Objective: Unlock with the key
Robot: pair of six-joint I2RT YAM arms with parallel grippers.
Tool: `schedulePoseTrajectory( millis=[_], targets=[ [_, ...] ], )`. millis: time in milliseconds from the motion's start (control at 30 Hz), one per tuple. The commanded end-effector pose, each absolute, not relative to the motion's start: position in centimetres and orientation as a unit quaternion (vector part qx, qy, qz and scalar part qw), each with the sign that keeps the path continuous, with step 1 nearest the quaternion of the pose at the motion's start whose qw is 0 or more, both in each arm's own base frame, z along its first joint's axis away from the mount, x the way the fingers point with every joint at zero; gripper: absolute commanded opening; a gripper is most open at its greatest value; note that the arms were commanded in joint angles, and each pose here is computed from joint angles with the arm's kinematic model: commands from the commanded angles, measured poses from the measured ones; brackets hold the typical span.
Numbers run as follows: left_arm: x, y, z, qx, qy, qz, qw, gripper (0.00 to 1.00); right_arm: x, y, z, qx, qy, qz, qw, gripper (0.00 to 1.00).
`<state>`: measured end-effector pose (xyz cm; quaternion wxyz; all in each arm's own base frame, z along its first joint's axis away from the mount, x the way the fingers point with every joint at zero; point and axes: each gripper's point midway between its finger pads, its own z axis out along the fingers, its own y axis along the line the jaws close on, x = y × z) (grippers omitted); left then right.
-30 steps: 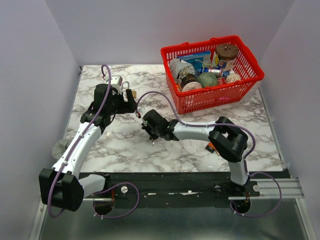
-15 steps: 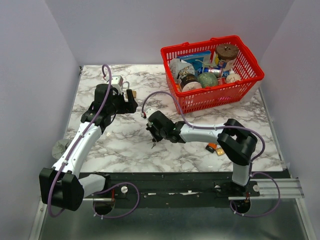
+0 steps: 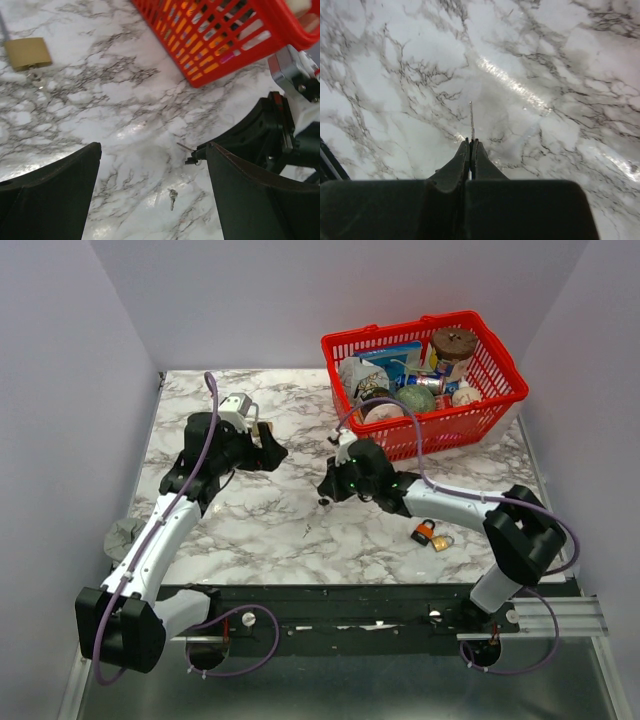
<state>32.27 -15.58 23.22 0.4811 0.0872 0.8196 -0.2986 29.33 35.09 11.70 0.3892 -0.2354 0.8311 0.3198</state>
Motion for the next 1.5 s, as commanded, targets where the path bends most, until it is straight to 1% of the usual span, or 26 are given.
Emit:
schedulePoseTrajectory(
  millis=[0, 33, 67, 100, 167, 267, 500, 600, 700, 733, 800, 833, 900, 933, 1000, 1033, 1100, 1133, 1200, 1233, 1300, 1333, 1467],
  targets=[
    [28.9, -20.1, 28.1, 0.188, 0.732, -0.429, 0.495, 0.93, 28.1, 35.8, 17.8, -0.214, 0.766, 0.429, 0.429, 0.01],
    [27.5, -21.1, 28.6, 0.217, 0.711, -0.462, 0.484, 0.93, 27.8, 35.7, 19.6, -0.208, 0.75, 0.447, 0.441, 0.01],
    [27.0, -21.5, 29.0, 0.225, 0.701, -0.476, 0.482, 0.93, 27.7, 35.8, 21.0, -0.208, 0.731, 0.462, 0.457, 0.01],
    [26.6, -21.8, 29.9, 0.237, 0.682, -0.485, 0.493, 0.93, 27.1, 35.7, 21.5, -0.212, 0.721, 0.474, 0.459, 0.01],
    [26.0, -22.2, 29.6, 0.24, 0.678, -0.501, 0.481, 0.93, 26.5, 35.6, 24.0, -0.211, 0.693, 0.499, 0.475, 0.01],
    [25.5, -22.7, 29.6, 0.246, 0.675, -0.518, 0.464, 0.93, 25.6, 35.6, 26.2, -0.214, 0.665, 0.526, 0.485, 0.01],
    [24.2, -23.6, 30.5, 0.257, 0.646, -0.562, 0.448, 0.92, 24.3, 35.4, 28.6, -0.222, 0.631, 0.556, 0.493, 0.01],
    [23.9, -23.9, 30.4, 0.26, 0.644, -0.568, 0.44, 0.88, 24.0, 35.4, 29.0, -0.222, 0.623, 0.565, 0.494, 0.01],
    [23.8, -24.1, 30.5, 0.263, 0.642, -0.57, 0.44, 0.79, 24.0, 35.4, 29.1, -0.221, 0.621, 0.567, 0.494, 0.01],
    [23.7, -24.1, 30.5, 0.263, 0.642, -0.571, 0.439, 0.74, 24.0, 35.4, 29.0, -0.218, 0.622, 0.567, 0.493, 0.01],
    [23.7, -24.1, 30.6, 0.264, 0.641, -0.571, 0.44, 0.68, 24.0, 35.3, 29.2, -0.216, 0.619, 0.57, 0.496, 0.01],
    [23.5, -24.2, 30.5, 0.265, 0.64, -0.573, 0.438, 0.63, 23.9, 35.2, 29.3, -0.214, 0.617, 0.572, 0.496, 0.01],
    [23.4, -24.2, 30.6, 0.266, 0.639, -0.573, 0.438, 0.58, 23.9, 35.2, 29.4, -0.215, 0.614, 0.575, 0.496, 0.01],
    [23.4, -24.3, 30.5, 0.266, 0.639, -0.574, 0.437, 0.52, 23.9, 35.3, 29.5, -0.216, 0.613, 0.576, 0.496, 0.01],
    [23.4, -24.3, 30.6, 0.265, 0.639, -0.575, 0.437, 0.45, 23.9, 35.2, 29.6, -0.214, 0.612, 0.577, 0.497, 0.01],
    [23.4, -24.3, 30.6, 0.265, 0.639, -0.575, 0.437, 0.4, 23.8, 35.2, 29.6, -0.213, 0.612, 0.578, 0.495, 0.01],
    [23.3, -24.4, 30.6, 0.266, 0.638, -0.576, 0.436, 0.36, 23.8, 35.1, 29.7, -0.21, 0.61, 0.581, 0.496, 0.01],
    [23.3, -24.4, 30.6, 0.266, 0.638, -0.577, 0.436, 0.31, 23.8, 35.1, 29.7, -0.209, 0.609, 0.583, 0.495, 0.01],
    [23.3, -24.4, 30.6, 0.265, 0.638, -0.577, 0.436, 0.23, 23.8, 35.0, 29.8, -0.209, 0.607, 0.586, 0.494, 0.01],
    [23.3, -24.4, 30.6, 0.265, 0.638, -0.577, 0.437, 0.15, 23.7, 35.0, 29.9, -0.209, 0.607, 0.587, 0.494, 0.01],
    [23.4, -24.4, 30.5, 0.263, 0.639, -0.576, 0.436, 0.06, 23.8, 35.0, 29.8, -0.209, 0.608, 0.586, 0.493, 0.01],
    [23.4, -24.4, 30.6, 0.264, 0.638, -0.576, 0.436, 0.0, 23.8, 35.1, 29.7, -0.211, 0.608, 0.585, 0.494, 0.01],
    [23.5, -24.4, 30.4, 0.262, 0.641, -0.574, 0.437, 0.0, 24.3, 34.8, 29.2, -0.204, 0.618, 0.571, 0.5, 0.01]
  ],
)
